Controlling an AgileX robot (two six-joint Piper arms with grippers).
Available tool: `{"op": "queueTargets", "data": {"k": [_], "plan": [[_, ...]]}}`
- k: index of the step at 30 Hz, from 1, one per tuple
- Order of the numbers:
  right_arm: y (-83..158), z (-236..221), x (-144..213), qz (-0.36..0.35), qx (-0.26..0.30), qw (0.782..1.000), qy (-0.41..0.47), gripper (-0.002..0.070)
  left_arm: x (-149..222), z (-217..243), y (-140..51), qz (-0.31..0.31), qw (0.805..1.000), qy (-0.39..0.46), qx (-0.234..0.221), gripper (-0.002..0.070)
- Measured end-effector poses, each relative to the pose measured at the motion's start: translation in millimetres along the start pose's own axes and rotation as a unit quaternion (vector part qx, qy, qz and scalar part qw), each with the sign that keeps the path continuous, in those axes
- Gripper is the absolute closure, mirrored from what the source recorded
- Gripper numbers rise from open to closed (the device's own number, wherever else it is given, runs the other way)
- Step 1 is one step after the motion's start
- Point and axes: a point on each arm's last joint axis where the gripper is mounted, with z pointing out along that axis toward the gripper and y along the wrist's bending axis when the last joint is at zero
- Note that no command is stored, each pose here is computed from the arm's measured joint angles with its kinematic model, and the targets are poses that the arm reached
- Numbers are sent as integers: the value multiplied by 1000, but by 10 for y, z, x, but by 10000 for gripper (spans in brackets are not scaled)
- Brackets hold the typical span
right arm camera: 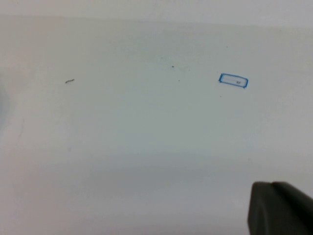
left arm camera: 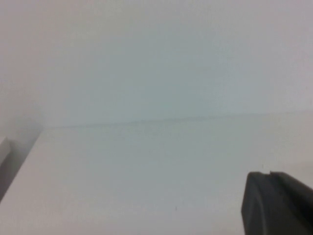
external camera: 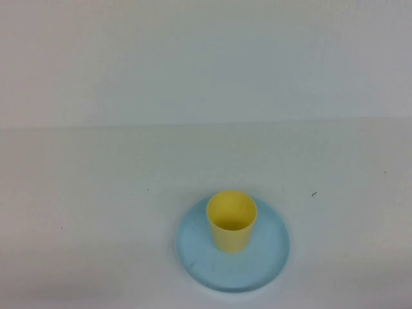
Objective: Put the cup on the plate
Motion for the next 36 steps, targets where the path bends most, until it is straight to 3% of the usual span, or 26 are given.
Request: {"op": "queueTargets", "data": {"k": [11,36], "plan": [[0,0,0,0,0,1000,0,675,223,-53,9,-20,993,115,-7,673],[0,0,0,0,0,1000,0,675,206,-80,9,6,995,94,-4,673]]}}
